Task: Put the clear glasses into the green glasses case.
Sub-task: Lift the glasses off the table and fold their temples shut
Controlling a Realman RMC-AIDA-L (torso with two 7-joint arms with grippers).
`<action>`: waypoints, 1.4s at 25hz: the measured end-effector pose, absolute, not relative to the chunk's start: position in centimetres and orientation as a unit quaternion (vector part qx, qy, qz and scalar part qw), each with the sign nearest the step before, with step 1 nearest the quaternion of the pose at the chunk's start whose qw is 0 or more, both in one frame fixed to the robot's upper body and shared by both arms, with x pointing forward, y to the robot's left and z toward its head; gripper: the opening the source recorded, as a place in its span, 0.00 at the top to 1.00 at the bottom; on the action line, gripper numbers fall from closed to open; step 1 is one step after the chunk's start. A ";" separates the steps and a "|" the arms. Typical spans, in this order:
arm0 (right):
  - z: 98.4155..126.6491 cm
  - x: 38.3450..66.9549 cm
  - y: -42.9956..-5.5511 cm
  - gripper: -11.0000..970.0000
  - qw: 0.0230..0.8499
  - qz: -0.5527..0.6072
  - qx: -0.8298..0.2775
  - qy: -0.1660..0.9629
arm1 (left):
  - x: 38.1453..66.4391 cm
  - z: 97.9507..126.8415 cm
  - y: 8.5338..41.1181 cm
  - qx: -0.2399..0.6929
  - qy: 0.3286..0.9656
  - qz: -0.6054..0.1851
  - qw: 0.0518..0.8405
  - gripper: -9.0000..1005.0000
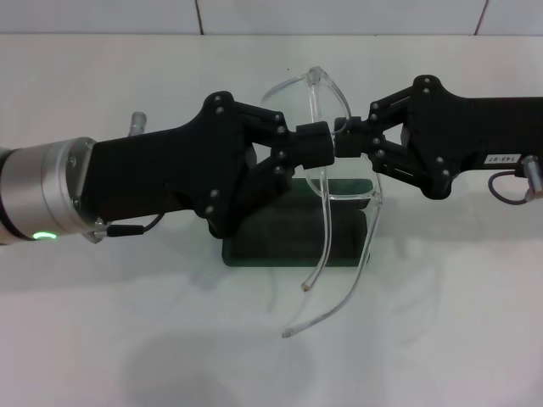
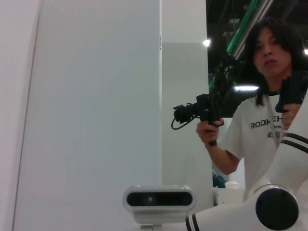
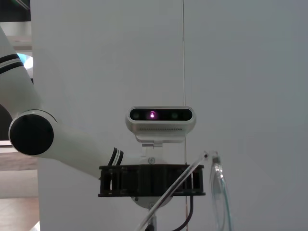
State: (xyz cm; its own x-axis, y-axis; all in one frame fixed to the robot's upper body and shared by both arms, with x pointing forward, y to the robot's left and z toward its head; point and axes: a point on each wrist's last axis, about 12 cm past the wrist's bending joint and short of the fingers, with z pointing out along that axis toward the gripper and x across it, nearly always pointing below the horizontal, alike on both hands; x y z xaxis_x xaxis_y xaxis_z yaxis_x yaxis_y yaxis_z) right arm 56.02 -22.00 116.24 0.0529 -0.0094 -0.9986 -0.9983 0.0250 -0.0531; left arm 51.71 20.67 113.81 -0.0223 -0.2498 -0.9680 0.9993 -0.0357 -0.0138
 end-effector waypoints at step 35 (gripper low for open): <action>116.1 55.9 -22.0 0.92 0.521 0.478 -0.510 0.491 | 51.9 112.7 20.7 0.414 0.444 -0.538 0.585 0.95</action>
